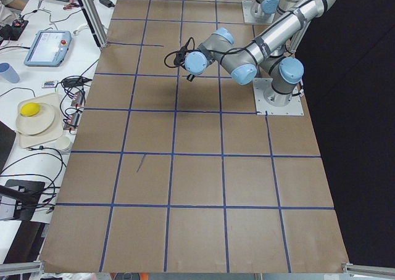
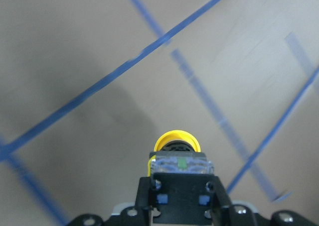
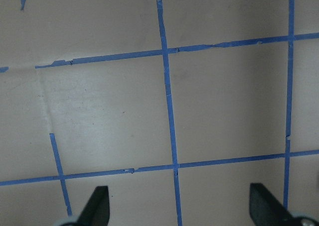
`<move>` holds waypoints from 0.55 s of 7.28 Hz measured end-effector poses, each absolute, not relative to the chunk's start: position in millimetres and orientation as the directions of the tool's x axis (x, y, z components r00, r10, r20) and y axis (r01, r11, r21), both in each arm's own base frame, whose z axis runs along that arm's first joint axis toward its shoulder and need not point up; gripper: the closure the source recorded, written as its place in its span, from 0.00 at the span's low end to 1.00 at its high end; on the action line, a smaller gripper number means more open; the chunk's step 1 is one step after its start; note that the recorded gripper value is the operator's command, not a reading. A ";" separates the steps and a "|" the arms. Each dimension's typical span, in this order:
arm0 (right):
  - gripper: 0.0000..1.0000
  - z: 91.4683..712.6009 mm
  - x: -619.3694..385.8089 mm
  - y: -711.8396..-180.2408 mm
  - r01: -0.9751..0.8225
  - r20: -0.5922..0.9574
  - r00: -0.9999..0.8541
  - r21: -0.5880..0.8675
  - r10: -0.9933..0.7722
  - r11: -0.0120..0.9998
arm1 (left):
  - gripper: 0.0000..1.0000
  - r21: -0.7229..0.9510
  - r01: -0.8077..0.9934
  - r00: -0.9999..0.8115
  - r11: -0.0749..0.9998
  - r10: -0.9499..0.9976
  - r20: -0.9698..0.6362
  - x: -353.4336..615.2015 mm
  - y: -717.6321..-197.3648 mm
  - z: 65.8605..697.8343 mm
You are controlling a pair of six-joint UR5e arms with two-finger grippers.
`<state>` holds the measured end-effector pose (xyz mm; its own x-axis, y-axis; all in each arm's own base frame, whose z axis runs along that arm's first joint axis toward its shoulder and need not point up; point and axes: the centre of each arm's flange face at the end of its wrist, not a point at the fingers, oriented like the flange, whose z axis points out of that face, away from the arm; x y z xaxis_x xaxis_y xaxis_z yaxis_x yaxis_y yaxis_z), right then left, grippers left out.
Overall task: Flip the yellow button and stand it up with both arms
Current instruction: 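Lift the yellow button with the left gripper and carry it toward the table center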
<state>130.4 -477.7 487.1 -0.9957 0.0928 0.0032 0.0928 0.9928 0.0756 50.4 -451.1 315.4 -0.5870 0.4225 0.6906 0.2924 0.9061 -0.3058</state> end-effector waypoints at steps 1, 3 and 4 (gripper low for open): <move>0.00 484.3 129.3 -477.8 0.095 0.005 -0.995 0.083 0.095 0.992 | 0.81 -0.296 0.186 -0.478 0.937 0.350 0.806 11.2 -448.9 325.9; 0.00 475.9 116.0 -480.3 0.144 0.005 -0.990 0.108 0.144 0.984 | 0.81 -0.256 0.037 -0.268 0.966 0.256 0.929 -66.8 -434.8 356.4; 0.00 477.6 101.8 -483.2 0.207 -0.009 -0.978 0.111 0.209 0.972 | 0.81 -0.248 -0.030 -0.188 0.968 0.238 0.953 -100.4 -429.5 371.5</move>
<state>101.8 -483.2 477.6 -0.9778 0.2095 -0.0090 0.2072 0.9719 0.1112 -100.4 -429.5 371.5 -0.1881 0.2379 0.9529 -0.0296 0.9684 -0.2476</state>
